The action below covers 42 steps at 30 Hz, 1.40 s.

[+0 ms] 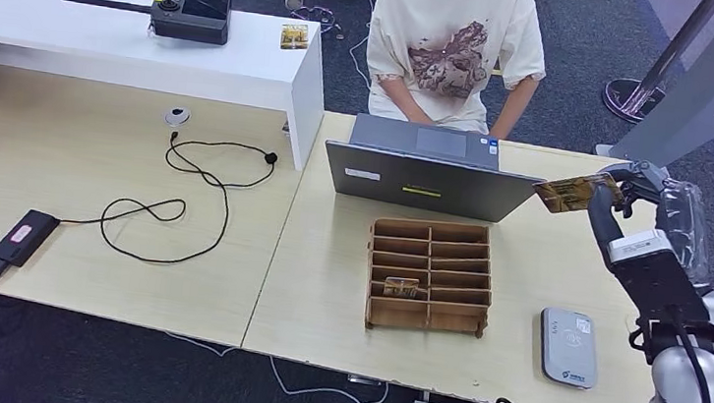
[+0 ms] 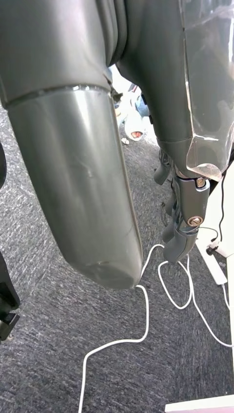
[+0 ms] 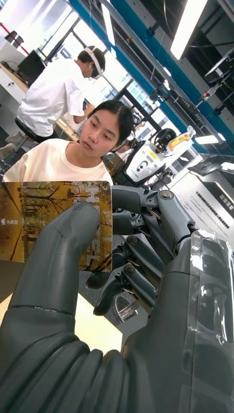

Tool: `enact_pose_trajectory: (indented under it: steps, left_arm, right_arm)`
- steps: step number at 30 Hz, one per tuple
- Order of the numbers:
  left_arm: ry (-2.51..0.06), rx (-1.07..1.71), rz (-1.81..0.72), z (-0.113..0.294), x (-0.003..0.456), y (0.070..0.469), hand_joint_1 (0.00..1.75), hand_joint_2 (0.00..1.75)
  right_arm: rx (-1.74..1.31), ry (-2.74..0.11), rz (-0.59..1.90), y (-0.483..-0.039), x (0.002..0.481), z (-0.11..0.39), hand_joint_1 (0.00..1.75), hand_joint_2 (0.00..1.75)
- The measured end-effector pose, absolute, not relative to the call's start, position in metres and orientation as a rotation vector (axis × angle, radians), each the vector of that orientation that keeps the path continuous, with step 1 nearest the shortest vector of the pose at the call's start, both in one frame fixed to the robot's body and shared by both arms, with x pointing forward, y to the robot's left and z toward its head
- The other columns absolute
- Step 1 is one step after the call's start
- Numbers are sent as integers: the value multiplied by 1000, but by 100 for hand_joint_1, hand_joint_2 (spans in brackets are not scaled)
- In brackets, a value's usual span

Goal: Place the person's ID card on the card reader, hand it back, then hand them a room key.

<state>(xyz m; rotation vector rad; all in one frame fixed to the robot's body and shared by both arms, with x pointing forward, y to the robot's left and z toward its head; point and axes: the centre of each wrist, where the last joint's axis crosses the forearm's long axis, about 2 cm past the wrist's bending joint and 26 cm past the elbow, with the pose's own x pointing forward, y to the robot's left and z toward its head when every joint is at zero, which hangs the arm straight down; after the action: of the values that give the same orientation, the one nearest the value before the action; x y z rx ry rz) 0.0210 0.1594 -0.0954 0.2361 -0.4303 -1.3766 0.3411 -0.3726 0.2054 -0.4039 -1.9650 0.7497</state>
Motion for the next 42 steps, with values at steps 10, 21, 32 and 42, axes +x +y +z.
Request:
enact_pose_trajectory:
  steps: [10,21,32,42]
  left_arm:
    - [-431,236,-1377,-95,21,159,0,0]
    - [-462,205,-1368,-95,26,160,0,0]
    - [-457,200,-1349,-95,25,160,0,0]
    - [-455,199,-1341,-95,25,160,0,0]
  right_arm:
    - [-404,-1965,750,-373,341,205,175,175]
    - [-1365,-1870,1213,-303,448,351,175,175]
    - [-1234,-1966,1247,-264,479,387,175,175]
    - [-1218,-1961,1273,-257,482,389,175,175]
